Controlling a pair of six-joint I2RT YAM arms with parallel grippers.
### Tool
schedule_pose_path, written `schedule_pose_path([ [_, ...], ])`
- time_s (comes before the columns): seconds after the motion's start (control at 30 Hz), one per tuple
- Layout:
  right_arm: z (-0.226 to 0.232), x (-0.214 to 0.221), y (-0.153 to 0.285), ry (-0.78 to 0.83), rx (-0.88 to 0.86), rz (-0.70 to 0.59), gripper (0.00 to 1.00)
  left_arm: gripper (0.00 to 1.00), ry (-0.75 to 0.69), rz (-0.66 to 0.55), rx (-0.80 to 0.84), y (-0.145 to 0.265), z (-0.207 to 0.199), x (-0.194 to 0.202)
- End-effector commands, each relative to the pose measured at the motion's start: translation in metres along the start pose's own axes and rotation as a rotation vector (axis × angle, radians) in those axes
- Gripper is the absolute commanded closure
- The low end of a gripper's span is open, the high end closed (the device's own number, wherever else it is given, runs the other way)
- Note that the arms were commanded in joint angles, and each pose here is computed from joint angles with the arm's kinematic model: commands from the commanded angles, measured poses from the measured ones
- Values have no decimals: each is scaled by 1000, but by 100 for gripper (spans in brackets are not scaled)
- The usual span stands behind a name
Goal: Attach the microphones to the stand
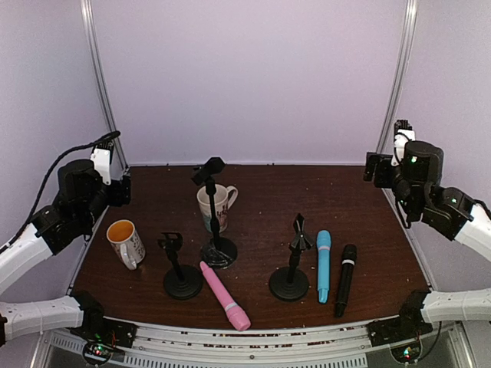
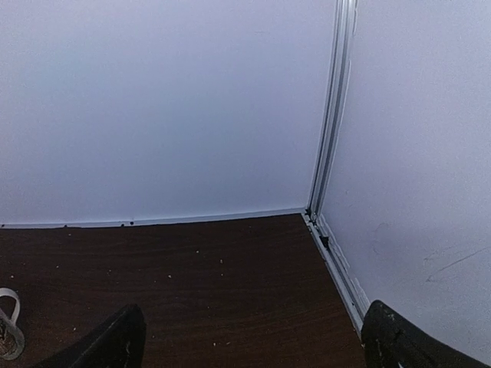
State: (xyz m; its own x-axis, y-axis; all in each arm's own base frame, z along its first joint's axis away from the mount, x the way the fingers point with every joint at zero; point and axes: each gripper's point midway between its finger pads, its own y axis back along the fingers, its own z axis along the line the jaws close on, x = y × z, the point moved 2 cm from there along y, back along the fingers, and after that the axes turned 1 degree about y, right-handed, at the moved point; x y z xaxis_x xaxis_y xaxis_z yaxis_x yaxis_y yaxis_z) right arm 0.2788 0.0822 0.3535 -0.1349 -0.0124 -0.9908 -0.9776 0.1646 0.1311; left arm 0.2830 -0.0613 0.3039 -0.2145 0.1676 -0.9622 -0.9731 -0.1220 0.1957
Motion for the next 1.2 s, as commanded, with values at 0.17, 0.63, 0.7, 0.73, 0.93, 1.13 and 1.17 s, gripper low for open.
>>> schedule_pose_path([
  [0.17,-18,26,15,-49,-187,128,8,27,80,-109,300,29,-32,-36],
  [0.63,32,55,78,-65,-726,247,29,32,-152,-209,959,185,-197,-84],
  [0.7,44,74,86,-50,-802,294,31,32,-186,-203,1020,205,-219,-76],
  [0.73,50,83,90,-43,-838,310,32,32,-201,-197,1042,213,-230,-70],
  [0.93,84,118,117,7,-1008,352,31,31,-271,-117,1124,239,-286,-29],
  [1.13,100,142,125,-59,-1028,333,33,26,-262,-92,1067,229,-313,-11],
  [1.17,102,148,127,-53,-1027,321,33,25,-252,-75,1057,224,-316,-8],
])
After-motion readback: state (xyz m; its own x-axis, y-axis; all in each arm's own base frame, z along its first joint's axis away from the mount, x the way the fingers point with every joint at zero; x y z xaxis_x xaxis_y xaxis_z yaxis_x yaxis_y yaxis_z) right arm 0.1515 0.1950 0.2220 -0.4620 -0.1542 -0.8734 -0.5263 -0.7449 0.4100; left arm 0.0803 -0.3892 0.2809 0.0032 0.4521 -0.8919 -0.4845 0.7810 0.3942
